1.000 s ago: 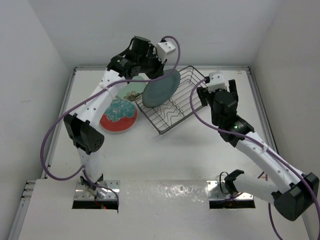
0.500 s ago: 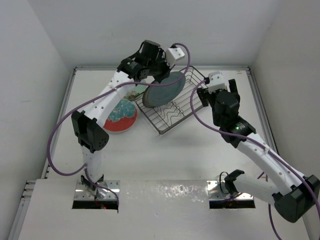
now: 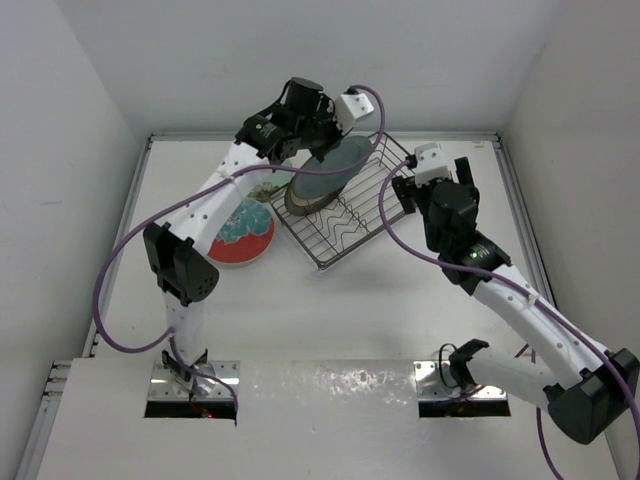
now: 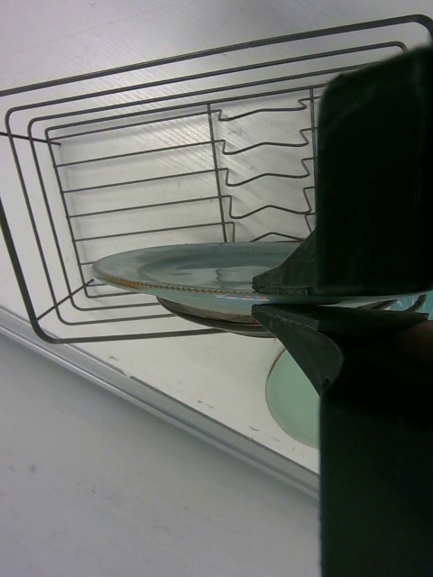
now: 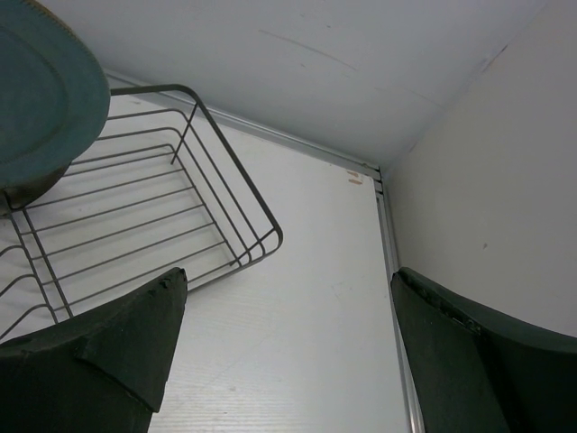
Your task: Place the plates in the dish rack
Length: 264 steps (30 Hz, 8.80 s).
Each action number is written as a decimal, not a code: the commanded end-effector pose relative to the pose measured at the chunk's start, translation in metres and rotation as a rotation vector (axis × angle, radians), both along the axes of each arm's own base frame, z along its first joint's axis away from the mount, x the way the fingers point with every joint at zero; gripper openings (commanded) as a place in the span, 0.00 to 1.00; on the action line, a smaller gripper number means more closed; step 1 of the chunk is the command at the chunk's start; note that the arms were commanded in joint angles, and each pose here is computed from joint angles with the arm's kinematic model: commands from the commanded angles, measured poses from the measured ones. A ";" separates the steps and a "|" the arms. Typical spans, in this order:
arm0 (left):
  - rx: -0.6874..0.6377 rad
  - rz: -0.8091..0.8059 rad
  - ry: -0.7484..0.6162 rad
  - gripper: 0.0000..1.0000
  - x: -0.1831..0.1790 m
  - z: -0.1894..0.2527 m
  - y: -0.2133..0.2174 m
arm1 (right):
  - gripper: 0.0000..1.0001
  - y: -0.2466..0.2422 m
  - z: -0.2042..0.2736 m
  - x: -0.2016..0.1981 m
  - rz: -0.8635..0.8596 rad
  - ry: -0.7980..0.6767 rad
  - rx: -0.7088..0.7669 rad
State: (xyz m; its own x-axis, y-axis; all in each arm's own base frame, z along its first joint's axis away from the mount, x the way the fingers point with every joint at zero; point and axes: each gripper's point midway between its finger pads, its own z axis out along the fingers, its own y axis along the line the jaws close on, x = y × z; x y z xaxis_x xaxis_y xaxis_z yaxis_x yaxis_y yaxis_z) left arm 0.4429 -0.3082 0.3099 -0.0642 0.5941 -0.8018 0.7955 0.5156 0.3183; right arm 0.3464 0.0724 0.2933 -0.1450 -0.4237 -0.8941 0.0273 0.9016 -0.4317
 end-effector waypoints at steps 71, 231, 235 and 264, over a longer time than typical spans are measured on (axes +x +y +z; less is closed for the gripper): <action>-0.431 0.959 0.509 0.97 0.032 -0.094 0.389 | 0.95 0.093 -0.021 0.039 0.347 0.180 0.111; -0.034 0.122 -0.089 0.19 0.005 -0.015 -0.003 | 0.98 0.012 0.002 0.003 0.056 -0.026 0.029; -0.095 0.118 -0.124 0.57 0.002 0.025 -0.005 | 0.98 0.016 0.005 0.005 0.069 -0.029 0.041; -0.474 0.980 0.721 0.87 0.106 -0.216 0.329 | 0.97 0.077 0.001 0.036 0.261 0.086 0.134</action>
